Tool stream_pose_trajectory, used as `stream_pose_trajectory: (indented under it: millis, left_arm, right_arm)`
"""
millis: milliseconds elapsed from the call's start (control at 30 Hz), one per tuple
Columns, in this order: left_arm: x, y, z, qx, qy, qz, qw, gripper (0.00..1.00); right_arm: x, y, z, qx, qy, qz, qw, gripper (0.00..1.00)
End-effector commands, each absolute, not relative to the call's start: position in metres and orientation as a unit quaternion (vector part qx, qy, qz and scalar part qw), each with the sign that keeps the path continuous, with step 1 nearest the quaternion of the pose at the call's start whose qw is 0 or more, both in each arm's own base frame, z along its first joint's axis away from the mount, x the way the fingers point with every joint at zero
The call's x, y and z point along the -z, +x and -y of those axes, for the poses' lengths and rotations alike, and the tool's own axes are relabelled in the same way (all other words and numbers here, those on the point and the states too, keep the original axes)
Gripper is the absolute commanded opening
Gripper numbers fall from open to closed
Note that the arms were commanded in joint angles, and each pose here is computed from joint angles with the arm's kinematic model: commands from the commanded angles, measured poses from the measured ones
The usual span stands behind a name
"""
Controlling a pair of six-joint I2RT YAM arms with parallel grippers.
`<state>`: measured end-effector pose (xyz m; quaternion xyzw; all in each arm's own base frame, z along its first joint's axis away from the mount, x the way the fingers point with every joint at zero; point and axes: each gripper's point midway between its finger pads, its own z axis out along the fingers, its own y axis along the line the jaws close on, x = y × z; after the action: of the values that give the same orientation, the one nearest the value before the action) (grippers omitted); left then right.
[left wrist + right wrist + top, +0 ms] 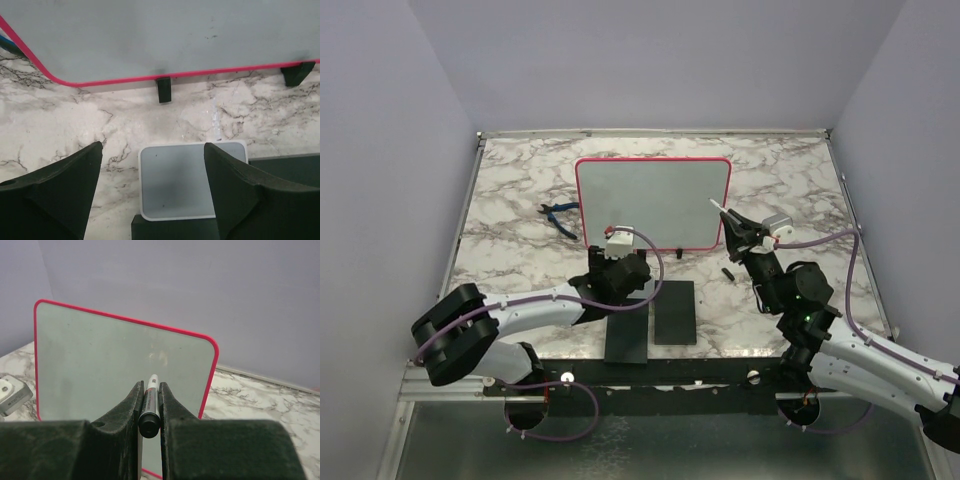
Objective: Write a sentence on the whiteboard
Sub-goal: Move the whiteboard to the center of the board.
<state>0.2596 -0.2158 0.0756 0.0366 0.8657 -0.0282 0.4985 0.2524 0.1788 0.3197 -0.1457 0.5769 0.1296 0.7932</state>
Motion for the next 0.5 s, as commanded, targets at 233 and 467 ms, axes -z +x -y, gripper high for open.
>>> stream_pose_trajectory:
  millis: [233, 467]
  left_arm:
    - [-0.124, 0.218, 0.229, 0.110, 0.097, -0.904, 0.402, 0.92]
    - [-0.194, 0.255, 0.217, 0.182, 0.080, -0.893, 0.404, 0.91]
  right_arm:
    - [-0.327, 0.247, -0.182, -0.148, -0.156, -0.574, 0.790, 0.01]
    - [-0.335, 0.243, -0.186, -0.162, -0.166, -0.568, 0.789, 0.01]
